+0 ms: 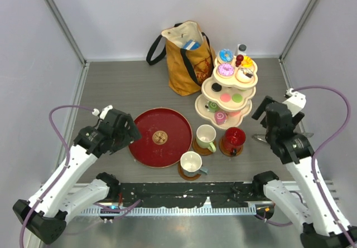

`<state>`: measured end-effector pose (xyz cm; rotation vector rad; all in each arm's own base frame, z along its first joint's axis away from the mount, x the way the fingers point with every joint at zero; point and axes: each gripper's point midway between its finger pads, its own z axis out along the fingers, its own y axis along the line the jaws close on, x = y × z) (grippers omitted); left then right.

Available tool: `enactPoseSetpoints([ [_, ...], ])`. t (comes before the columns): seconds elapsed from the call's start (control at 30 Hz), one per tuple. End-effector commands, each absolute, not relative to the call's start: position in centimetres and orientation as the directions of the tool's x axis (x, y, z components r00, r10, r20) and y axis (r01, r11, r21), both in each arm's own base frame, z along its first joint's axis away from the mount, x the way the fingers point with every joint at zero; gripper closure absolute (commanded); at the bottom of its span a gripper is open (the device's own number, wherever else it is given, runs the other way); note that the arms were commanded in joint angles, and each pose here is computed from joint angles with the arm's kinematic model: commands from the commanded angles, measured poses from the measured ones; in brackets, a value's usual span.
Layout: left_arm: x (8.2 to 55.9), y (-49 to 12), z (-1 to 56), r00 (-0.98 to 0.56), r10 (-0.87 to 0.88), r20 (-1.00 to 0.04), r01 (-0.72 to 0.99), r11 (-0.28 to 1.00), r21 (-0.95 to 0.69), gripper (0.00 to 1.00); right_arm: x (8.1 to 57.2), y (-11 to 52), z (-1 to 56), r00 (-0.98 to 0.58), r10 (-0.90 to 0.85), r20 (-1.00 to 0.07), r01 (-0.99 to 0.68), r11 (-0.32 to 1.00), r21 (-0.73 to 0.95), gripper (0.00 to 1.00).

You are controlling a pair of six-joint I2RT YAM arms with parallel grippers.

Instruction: Serve the afternoon tea

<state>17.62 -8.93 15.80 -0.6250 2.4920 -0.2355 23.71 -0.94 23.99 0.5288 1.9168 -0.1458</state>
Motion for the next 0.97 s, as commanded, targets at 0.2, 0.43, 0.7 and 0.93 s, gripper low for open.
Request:
enactPoseSetpoints([
  [0.2,19.2,-8.3,16.7,-0.676,-0.498,-0.543,-0.376,0.867,-0.328,0.00,25.0,-9.0,18.8,-0.318,0.547,-0.775,0.698,0.688,0.199,0.04],
  [0.43,19.7,-6.8,16.2,-0.644,-0.537,-0.545,-0.404,0.844,-0.354,0.00,24.1,-10.3,18.9,-0.299,0.513,-0.805,0.734,0.663,0.149,0.05],
  [0.7,19.9,-6.2,16.3,-0.646,-0.554,-0.525,-0.422,0.833,-0.359,0.00,23.8,-10.4,20.8,-0.228,0.504,-0.833,0.731,0.654,0.195,0.05],
  [0.93,19.8,-5.7,16.5,-0.648,-0.549,-0.528,-0.428,0.836,-0.344,0.00,23.6,-10.5,21.8,-0.151,0.489,-0.859,0.720,0.650,0.244,0.02],
])
